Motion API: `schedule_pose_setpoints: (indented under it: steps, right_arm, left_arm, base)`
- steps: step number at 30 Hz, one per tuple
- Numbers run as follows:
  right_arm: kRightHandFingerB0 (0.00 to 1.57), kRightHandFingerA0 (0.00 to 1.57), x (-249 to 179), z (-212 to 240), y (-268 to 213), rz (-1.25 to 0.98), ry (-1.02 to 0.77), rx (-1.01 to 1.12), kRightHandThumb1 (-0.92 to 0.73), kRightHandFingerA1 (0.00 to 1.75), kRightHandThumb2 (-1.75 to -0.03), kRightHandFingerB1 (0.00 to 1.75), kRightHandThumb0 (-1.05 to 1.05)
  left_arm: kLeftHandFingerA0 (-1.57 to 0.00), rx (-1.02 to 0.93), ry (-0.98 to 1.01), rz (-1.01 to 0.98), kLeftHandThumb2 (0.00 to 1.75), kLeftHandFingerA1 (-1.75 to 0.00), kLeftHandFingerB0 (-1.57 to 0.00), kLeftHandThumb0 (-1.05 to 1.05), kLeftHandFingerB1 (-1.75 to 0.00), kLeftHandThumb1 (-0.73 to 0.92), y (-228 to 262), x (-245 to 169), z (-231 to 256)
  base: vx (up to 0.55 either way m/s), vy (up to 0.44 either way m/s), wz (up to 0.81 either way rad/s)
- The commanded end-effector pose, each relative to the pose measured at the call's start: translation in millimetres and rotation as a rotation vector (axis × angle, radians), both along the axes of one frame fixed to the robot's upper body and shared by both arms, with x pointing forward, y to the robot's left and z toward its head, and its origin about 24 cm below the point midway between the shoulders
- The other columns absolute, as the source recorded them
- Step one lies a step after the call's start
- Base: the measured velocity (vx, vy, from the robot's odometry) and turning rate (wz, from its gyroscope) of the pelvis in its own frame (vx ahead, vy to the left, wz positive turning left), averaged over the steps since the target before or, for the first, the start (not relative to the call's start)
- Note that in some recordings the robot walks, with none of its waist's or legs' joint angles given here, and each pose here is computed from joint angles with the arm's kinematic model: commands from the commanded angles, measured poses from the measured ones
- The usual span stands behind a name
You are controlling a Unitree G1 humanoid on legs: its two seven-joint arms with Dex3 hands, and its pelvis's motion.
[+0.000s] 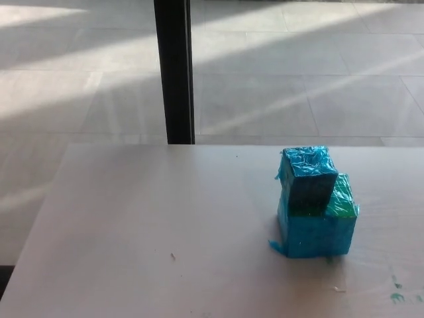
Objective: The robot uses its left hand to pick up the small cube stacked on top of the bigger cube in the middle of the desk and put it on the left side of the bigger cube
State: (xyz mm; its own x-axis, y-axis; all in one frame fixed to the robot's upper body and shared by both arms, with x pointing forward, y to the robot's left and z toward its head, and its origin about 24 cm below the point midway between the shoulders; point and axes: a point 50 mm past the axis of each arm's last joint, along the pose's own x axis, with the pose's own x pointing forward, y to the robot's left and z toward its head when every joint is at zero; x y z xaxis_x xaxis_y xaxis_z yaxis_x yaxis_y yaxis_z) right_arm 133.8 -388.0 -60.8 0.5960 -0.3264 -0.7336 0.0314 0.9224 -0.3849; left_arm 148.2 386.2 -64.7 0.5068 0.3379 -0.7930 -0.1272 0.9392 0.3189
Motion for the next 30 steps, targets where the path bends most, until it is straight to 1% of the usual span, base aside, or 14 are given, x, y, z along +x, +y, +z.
schedule_pose_setpoints:
  steps: [1, 3, 4, 5, 10, 11, 12, 14, 19, 20, 26, 27, 28, 30]
  right_arm:
    - [0.32, 0.51, -4.4, 4.0, -5.6, 0.030, -0.003, -0.003, -0.52, 0.65, -0.86, 0.49, -0.47]
    - [0.32, 0.51, -4.5, 3.6, -6.0, 0.027, 0.001, 0.004, -0.52, 0.65, -0.86, 0.49, -0.47]
    - [0.37, 0.54, -5.3, 4.4, -5.6, 0.019, -0.003, 0.014, -0.67, 0.56, -0.59, 0.34, -0.41]
    - [0.29, 0.48, -9.0, 3.9, -6.2, 0.009, 0.002, 0.026, -0.53, 0.63, -0.87, 0.49, -0.47]
    - [0.37, 0.53, -9.9, 2.9, -6.5, 0.034, 0.018, 0.006, -0.67, 0.54, -0.59, 0.34, -0.42]
    - [0.38, 0.53, -9.8, 2.9, -6.1, 0.045, 0.020, 0.009, -0.68, 0.54, -0.59, 0.34, -0.41]
    - [0.38, 0.54, -9.8, 2.7, -6.4, 0.039, 0.020, 0.015, -0.68, 0.55, -0.59, 0.34, -0.39]
    - [0.37, 0.53, -9.2, 3.6, -6.1, 0.049, 0.020, 0.015, -0.69, 0.56, -0.59, 0.35, -0.40]
    - [0.29, 0.47, -9.7, 4.1, -6.4, 0.055, 0.025, 0.006, -0.54, 0.63, -0.88, 0.49, -0.47]
    - [0.28, 0.47, -9.7, 3.5, -5.9, 0.054, 0.027, 0.005, -0.54, 0.62, -0.89, 0.49, -0.46]
    - [0.38, 0.55, -10.7, 1.1, -5.5, 0.042, 0.036, -0.002, -0.68, 0.51, -0.59, 0.34, -0.40]
    - [0.28, 0.46, -10.8, 1.1, -5.4, 0.043, 0.034, 0.002, -0.54, 0.62, -0.88, 0.49, -0.45]
    - [0.37, 0.54, -11.3, 0.7, -5.6, 0.043, 0.032, 0.012, -0.68, 0.53, -0.59, 0.34, -0.40]
    - [0.31, 0.47, -12.6, 1.2, -6.8, 0.030, 0.035, 0.009, -0.54, 0.61, -0.86, 0.49, -0.46]
  left_arm:
    - [0.00, -0.014, 0.063, 0.006, 1.12, -0.29, 0.00, -0.83, -0.26, 0.70, 12.5, -15.3, 3.3]
    - [0.00, -0.030, 0.053, 0.021, 1.12, -0.29, 0.00, -0.83, -0.26, 0.70, 14.2, -15.9, 4.5]
    - [0.00, 0.003, 0.071, -0.007, 0.67, -0.38, 0.00, -0.89, -0.17, 0.92, 15.8, -15.0, 6.2]
    - [0.00, 0.057, 0.073, -0.021, 1.19, -0.30, -0.05, -0.83, -0.23, 0.75, 21.6, -11.8, 12.4]
    - [0.00, 0.042, 0.036, -0.028, 1.14, -0.22, -0.09, -1.00, -0.13, 0.78, 33.1, 10.8, 36.4]
    - [0.00, 0.089, -0.029, -0.086, 0.67, -0.40, -0.14, -0.82, -0.36, 0.91, 37.4, 27.0, 53.0]
    - [-0.06, 0.088, -0.085, -0.092, 1.04, -0.52, -0.14, -0.75, -0.47, 0.70, 38.8, 37.7, 63.0]
    - [-0.17, 0.159, -0.151, -0.152, 0.64, -0.56, -0.25, -0.61, -0.45, 0.87, 40.0, 67.5, 92.5]
    - [-0.08, 0.387, -0.237, -0.409, 0.96, -0.56, -0.20, -0.66, -0.55, 0.58, 29.0, 119.5, 155.0]
    - [0.00, 0.402, -0.258, -0.399, 0.92, -0.31, -0.01, -0.75, -0.27, 0.53, 24.2, 133.1, 172.8]
    - [-0.13, 0.688, -0.302, -0.569, 0.60, -0.53, -0.18, -0.74, -0.38, 0.75, -10.7, 178.2, 248.9]
    - [-0.02, 0.698, -0.286, -0.562, 0.98, -0.46, -0.08, -0.79, -0.38, 0.59, -13.2, 180.7, 253.1]
    - [-0.02, 0.677, -0.312, -0.552, 0.96, -0.40, -0.08, -0.81, -0.30, 0.57, -25.5, 191.3, 272.1]
    - [-0.02, 0.678, -0.329, -0.556, 0.97, -0.41, -0.09, -0.79, -0.28, 0.56, -37.4, 200.3, 284.3]
  base:
    - [0.00, 0.000, 0.00]
    - [0.00, 0.000, 0.00]
    - [0.00, 0.000, 0.00]
    - [0.00, 0.000, 0.00]
    - [0.00, 0.000, 0.00]
    - [0.00, 0.000, 0.00]
    - [0.00, 0.000, 0.00]
    - [0.00, 0.000, 0.00]
    - [0.00, 0.000, 0.00]
    - [0.00, 0.000, 0.00]
    - [0.00, 0.000, 0.00]
    - [0.00, 0.000, 0.00]
    - [0.00, 0.000, 0.00]
    - [0.00, 0.000, 0.00]
